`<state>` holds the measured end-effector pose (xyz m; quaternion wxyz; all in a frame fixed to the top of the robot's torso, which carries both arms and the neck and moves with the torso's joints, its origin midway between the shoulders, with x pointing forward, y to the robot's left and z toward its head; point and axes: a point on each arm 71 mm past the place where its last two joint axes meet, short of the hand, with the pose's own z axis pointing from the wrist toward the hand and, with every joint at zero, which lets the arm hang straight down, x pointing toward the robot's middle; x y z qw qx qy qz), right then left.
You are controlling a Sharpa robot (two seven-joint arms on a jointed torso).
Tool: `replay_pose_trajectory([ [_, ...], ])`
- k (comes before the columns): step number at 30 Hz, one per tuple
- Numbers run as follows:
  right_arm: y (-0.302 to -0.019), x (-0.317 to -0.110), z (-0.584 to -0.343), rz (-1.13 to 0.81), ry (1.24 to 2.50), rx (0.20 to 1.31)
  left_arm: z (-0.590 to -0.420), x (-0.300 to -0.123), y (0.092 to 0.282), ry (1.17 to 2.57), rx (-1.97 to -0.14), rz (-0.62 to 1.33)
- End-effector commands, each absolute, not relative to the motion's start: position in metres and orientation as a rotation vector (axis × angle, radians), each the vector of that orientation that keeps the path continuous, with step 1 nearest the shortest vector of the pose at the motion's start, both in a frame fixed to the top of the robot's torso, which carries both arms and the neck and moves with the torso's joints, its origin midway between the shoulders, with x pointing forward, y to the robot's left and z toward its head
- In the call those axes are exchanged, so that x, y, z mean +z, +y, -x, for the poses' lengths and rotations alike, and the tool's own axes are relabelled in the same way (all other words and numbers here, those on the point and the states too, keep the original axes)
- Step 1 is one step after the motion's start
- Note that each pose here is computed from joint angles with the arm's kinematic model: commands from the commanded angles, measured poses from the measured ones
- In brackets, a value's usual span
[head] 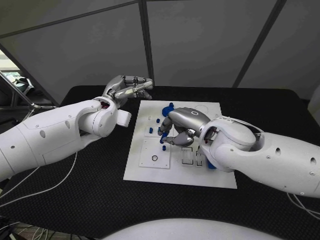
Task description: Assemble the parts on the task board
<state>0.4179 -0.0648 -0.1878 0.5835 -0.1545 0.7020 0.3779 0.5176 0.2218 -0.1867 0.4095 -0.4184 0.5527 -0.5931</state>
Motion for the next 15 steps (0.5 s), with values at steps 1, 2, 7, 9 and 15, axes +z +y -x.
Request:
replay_pose_trajectory([
  [1, -0.055, -0.194, -0.412, 0.398, 1.641, 0.952, -0.518, -0.185, 0.219, 1.392, -1.511, 1.049],
  [2, -0.052, -0.197, -0.411, 0.406, 1.647, 0.959, -0.518, -0.185, 0.219, 1.392, -1.512, 1.049],
  [7, -0.043, -0.209, -0.406, 0.427, 1.673, 0.981, -0.518, -0.185, 0.217, 1.393, -1.516, 1.048],
  [9, -0.040, -0.214, -0.406, 0.430, 1.681, 0.986, -0.518, -0.185, 0.217, 1.394, -1.516, 1.048],
  [15, -0.036, -0.222, -0.407, 0.437, 1.701, 0.985, -0.518, -0.186, 0.216, 1.396, -1.519, 1.048],
])
